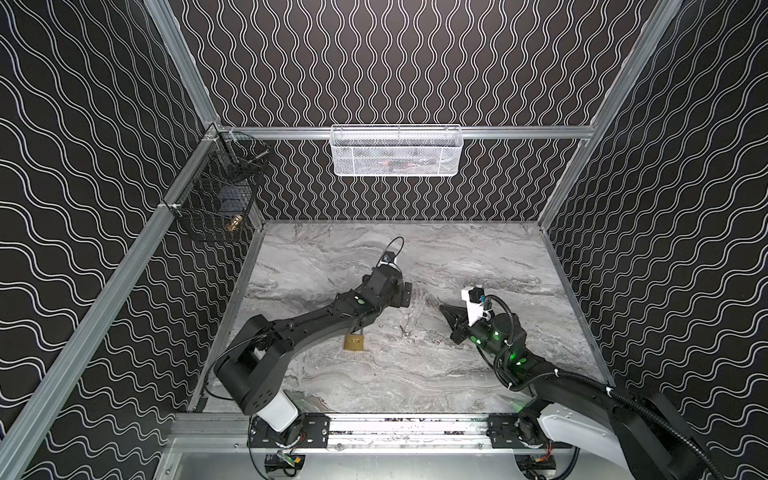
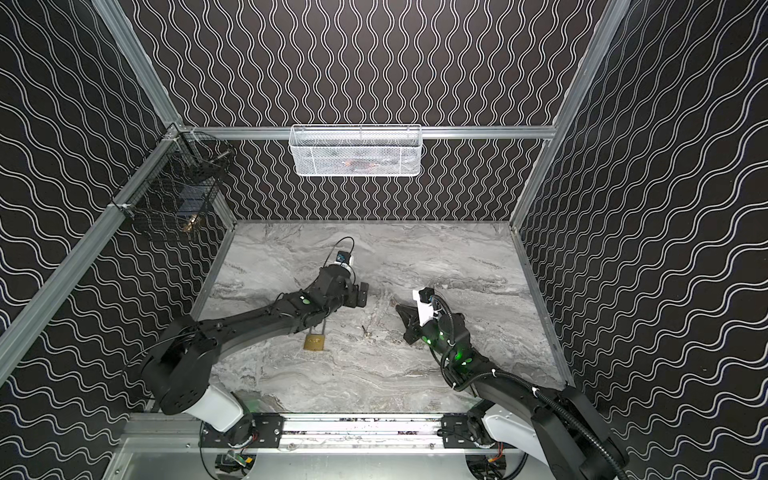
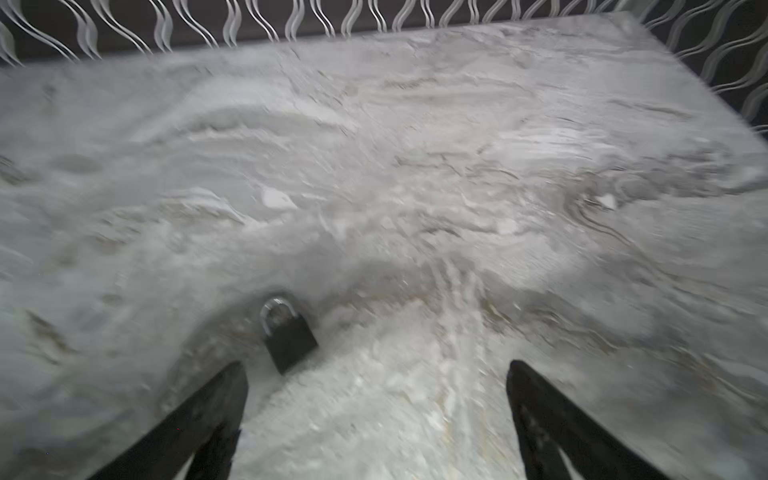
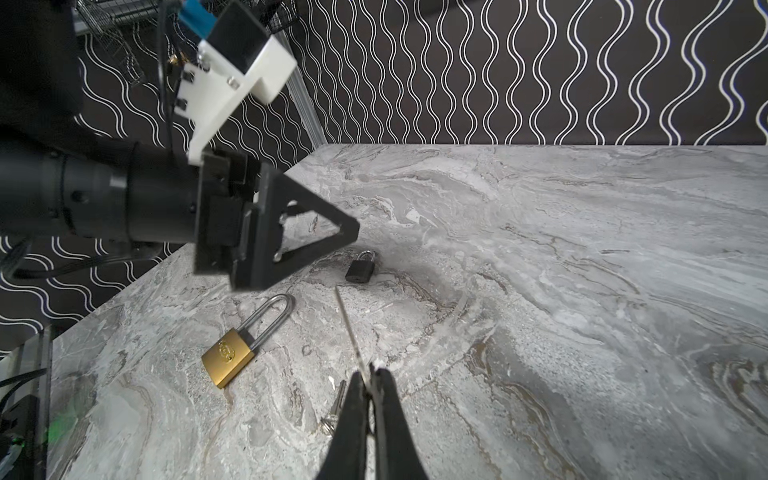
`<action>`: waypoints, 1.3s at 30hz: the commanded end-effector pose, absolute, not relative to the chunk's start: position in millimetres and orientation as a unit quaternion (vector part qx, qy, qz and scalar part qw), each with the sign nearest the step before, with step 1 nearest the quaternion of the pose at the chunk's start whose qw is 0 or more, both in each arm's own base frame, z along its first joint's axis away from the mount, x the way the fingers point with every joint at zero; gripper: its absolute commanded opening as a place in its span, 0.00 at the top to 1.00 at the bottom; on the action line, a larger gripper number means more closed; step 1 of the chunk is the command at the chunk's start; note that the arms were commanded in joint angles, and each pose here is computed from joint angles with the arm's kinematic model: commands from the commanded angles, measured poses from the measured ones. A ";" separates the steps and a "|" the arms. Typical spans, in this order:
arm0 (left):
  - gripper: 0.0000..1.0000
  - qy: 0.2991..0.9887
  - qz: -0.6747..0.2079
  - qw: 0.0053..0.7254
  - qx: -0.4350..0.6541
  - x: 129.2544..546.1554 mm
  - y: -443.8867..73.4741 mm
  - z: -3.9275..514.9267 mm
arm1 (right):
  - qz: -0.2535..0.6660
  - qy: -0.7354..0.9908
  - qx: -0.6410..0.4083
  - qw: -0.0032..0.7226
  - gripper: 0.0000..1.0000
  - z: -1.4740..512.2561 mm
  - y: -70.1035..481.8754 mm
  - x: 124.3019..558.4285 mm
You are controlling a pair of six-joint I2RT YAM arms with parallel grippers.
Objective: Unlock with the key
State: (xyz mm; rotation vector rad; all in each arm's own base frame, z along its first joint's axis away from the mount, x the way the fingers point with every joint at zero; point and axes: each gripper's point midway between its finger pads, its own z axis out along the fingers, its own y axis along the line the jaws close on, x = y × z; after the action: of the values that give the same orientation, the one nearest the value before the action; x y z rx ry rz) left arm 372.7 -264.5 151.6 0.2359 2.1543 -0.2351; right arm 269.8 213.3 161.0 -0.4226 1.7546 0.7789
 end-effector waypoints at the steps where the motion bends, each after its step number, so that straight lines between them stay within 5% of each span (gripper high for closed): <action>1: 0.07 0.838 -0.061 0.538 0.065 387.4 -257.5 181.1 | 0.347 0.720 -0.182 0.573 1.00 177.8 218.3 270.5; 3: 0.34 0.831 -0.080 0.551 0.011 388.1 -247.3 185.0 | 0.346 0.720 -0.183 0.573 1.00 177.8 218.5 270.8; 4: 0.39 0.837 -0.080 0.540 -0.046 390.1 -234.7 183.7 | 0.344 0.721 -0.183 0.573 1.00 177.2 218.2 271.0; 8: 0.17 0.896 -0.028 0.443 -0.026 396.8 -237.7 173.7 | 0.345 0.720 -0.184 0.573 1.00 176.5 218.0 270.5; 17: 0.33 0.977 -0.094 0.170 -0.084 385.2 -254.4 77.4 | 0.351 0.721 -0.190 0.567 1.00 174.5 220.4 268.0; 39: 0.46 0.976 -0.043 0.155 -0.145 407.1 -222.2 39.5 | 0.355 0.724 -0.204 0.555 1.00 170.1 228.9 271.7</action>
State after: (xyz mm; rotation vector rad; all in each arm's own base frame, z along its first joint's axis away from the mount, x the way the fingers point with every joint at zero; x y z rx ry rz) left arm 401.3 -223.4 39.1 -0.3821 2.8105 -0.1247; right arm 271.1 225.6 160.2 -0.4680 1.7520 0.8268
